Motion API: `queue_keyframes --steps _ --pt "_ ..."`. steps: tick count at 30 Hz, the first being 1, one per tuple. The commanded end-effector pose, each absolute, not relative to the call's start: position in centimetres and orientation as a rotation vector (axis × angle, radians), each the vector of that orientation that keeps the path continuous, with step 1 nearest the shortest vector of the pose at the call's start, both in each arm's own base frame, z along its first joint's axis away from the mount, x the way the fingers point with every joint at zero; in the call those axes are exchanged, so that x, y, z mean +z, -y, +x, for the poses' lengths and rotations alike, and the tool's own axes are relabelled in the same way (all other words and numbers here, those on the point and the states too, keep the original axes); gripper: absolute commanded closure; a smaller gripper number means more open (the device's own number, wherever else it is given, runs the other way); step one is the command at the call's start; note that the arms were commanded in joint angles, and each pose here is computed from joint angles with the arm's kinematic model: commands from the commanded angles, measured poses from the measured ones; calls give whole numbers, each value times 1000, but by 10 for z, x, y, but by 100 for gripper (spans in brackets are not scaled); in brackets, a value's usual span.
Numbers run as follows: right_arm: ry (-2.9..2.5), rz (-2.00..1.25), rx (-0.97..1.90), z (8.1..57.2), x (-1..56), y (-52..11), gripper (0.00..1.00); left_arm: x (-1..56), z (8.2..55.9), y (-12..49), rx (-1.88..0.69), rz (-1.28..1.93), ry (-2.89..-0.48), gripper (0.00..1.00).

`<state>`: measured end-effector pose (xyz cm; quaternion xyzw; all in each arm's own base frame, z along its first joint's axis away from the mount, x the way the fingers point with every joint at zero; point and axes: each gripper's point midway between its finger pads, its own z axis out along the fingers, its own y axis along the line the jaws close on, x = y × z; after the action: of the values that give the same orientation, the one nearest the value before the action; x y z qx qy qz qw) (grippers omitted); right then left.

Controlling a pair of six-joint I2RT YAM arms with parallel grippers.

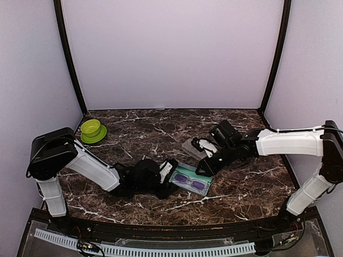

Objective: Organize the sunglasses
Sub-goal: Close the case with sunglasses at the center of the board.

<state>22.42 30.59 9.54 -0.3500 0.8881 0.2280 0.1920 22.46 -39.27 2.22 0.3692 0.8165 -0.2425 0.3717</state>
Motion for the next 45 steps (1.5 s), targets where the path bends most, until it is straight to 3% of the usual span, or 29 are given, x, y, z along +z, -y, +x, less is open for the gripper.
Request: queue_keyframes --steps 1,33,41,45 --pt "-2467 -978 693 214 100 -314 66 10 217 392 -614 934 -2127 42" --pt "-2478 -1034 594 186 73 -342 72 4 218 388 -563 874 -2187 47" --pt "-2498 -1042 579 183 64 -342 72 5 216 383 -557 859 -2200 47" --pt "-2476 -1026 544 187 74 -336 66 5 212 379 -551 859 -2213 47"
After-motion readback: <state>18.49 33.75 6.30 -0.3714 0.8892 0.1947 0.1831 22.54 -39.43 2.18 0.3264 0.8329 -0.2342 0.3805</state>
